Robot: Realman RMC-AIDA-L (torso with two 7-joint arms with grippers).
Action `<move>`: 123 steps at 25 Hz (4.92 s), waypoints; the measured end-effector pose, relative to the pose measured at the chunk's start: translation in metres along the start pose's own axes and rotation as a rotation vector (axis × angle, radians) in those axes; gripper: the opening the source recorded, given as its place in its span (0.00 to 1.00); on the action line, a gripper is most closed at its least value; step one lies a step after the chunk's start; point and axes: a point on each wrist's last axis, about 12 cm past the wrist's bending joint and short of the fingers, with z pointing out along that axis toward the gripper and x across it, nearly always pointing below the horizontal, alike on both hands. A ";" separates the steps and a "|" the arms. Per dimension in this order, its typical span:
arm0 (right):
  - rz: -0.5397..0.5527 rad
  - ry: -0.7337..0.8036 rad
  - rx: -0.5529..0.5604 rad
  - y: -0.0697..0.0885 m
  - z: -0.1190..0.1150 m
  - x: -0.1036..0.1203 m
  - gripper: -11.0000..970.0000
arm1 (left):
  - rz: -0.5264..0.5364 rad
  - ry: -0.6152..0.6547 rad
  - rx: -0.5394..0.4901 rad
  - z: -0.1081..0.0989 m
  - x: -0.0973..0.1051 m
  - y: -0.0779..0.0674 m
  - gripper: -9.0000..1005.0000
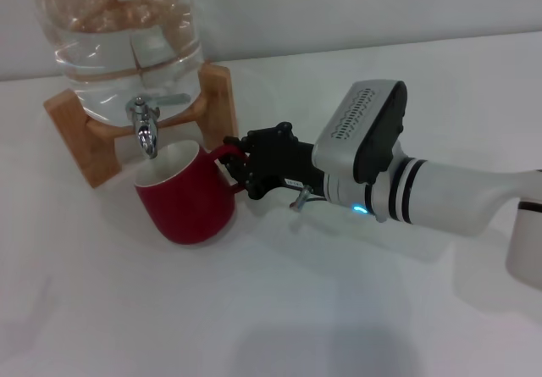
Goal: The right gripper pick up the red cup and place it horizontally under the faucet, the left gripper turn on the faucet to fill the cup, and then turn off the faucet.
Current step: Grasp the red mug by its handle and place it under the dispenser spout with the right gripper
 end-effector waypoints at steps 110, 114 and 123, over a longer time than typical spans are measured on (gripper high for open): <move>0.073 0.077 0.027 0.005 0.023 -0.011 0.33 | -0.010 -0.002 -0.003 0.006 0.003 -0.001 0.87; 0.076 0.076 0.027 0.004 0.023 -0.010 0.34 | -0.010 -0.001 -0.003 0.005 0.003 -0.001 0.87; 0.074 0.087 0.032 0.003 0.022 -0.008 0.34 | -0.011 0.001 -0.004 0.005 0.003 -0.001 0.87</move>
